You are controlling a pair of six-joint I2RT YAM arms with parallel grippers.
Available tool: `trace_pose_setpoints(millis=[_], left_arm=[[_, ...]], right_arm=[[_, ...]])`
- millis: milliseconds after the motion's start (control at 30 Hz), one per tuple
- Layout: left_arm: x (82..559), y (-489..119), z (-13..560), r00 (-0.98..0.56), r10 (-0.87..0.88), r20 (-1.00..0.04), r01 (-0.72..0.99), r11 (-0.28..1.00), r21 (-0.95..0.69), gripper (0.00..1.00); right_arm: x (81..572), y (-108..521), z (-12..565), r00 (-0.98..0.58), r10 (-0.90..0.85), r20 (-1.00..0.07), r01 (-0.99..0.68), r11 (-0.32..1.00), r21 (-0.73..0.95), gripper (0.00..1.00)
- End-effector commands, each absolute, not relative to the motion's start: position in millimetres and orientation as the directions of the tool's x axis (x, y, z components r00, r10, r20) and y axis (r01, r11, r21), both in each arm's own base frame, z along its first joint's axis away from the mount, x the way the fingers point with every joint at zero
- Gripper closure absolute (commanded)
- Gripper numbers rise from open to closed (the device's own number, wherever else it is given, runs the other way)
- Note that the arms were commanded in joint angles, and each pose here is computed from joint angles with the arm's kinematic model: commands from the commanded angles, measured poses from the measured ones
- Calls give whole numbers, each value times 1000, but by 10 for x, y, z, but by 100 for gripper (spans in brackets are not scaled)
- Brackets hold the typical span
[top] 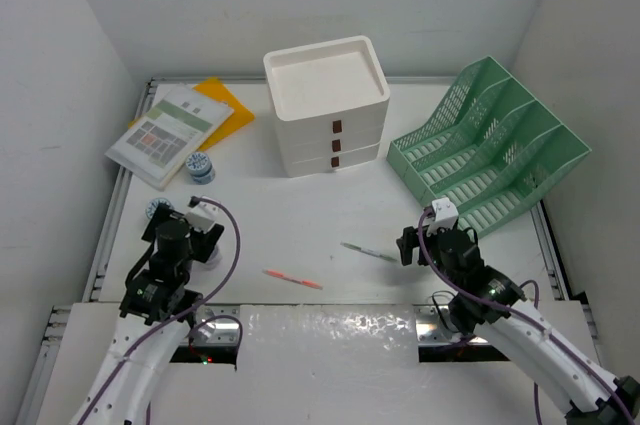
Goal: Organize the desk
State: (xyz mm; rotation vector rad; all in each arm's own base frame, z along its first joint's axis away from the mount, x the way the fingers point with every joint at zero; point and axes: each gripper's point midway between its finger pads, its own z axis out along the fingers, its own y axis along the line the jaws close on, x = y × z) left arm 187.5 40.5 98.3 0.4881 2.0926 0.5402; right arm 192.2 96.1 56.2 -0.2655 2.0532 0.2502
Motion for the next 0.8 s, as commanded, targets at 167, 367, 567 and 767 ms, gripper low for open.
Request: trace_pose_setpoints(millis=[167, 367, 567, 767], left_arm=[[2104, 233, 1846, -311, 592, -743, 138, 802, 581, 0], [2635, -148, 2773, -246, 496, -833, 191, 867, 460, 0], [3623, -833, 3579, -275, 286, -918, 309, 930, 197, 1], [4457, -1116, 3792, -251, 125, -960, 260, 964, 58, 3]], right_arm=[[2098, 1164, 1136, -299, 51, -953, -336, 929, 156, 1], [2315, 1645, 2045, -122, 83, -989, -522, 842, 135, 1], [3145, 2260, 2721, -159, -49, -986, -536, 843, 45, 23], [3878, 2440, 2672, -145, -13, -989, -376, 925, 43, 53]])
